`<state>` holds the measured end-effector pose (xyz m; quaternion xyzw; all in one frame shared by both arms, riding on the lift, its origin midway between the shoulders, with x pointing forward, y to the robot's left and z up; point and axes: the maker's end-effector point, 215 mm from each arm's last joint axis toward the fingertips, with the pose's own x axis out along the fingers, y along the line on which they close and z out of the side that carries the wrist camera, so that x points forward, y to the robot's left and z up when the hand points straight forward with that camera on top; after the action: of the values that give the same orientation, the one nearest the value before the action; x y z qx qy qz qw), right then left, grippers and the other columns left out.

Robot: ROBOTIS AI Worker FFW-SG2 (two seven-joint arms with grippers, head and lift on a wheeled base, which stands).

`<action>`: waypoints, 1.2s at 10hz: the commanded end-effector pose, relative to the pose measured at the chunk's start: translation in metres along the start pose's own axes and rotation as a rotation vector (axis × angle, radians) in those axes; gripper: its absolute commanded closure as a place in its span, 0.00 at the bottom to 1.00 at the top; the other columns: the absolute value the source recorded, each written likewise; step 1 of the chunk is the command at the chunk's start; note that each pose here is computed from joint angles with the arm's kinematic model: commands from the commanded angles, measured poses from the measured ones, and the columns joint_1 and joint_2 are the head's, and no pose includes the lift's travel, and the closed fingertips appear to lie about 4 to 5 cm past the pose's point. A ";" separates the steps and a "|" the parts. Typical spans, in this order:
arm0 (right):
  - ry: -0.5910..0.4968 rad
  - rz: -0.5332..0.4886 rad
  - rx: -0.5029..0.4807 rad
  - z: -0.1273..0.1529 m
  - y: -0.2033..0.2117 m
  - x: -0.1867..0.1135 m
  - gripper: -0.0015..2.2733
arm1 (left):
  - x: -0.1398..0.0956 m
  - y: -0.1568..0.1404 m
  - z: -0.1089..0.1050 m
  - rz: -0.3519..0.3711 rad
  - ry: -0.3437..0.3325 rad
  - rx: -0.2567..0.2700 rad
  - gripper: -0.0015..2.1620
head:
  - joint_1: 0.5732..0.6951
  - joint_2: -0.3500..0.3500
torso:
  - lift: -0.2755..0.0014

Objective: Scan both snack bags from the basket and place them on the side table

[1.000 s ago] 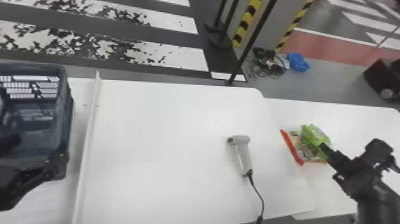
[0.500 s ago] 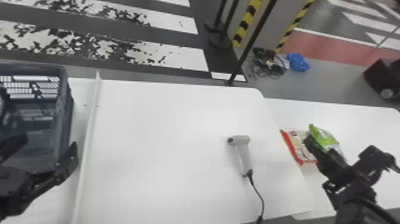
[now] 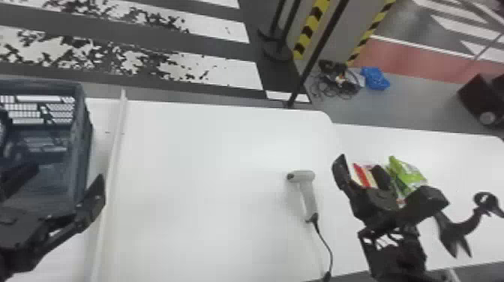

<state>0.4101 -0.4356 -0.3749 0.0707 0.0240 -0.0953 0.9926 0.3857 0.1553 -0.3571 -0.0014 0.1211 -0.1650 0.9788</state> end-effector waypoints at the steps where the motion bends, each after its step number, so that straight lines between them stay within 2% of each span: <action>1: -0.051 0.073 -0.048 0.001 0.052 -0.009 0.00 | -0.003 0.002 0.006 0.000 -0.044 0.018 0.04 | 1.00 0.00 | 0.73; 2: -0.066 0.099 -0.073 -0.001 0.075 -0.013 0.00 | -0.005 0.006 0.002 0.006 -0.051 0.025 0.04 | 1.00 0.00 | 0.73; 4: -0.058 0.159 -0.166 -0.011 0.110 -0.024 0.00 | -0.012 0.017 -0.001 0.026 -0.083 0.037 0.04 | 1.00 0.11 | 0.73; 6: -0.014 0.177 -0.166 -0.032 0.118 -0.034 0.00 | -0.017 0.024 -0.002 0.037 -0.103 0.043 0.04 | 1.00 0.20 | 0.73; 12: -0.001 0.186 -0.149 -0.036 0.122 -0.048 0.00 | -0.013 0.028 -0.004 0.044 -0.105 0.022 0.04 | 1.00 0.24 | 0.73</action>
<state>0.3850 -0.3046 -0.3910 -0.0039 0.0240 -0.0018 0.9997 0.3817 0.1860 -0.3586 0.0043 0.0672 -0.1447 0.9872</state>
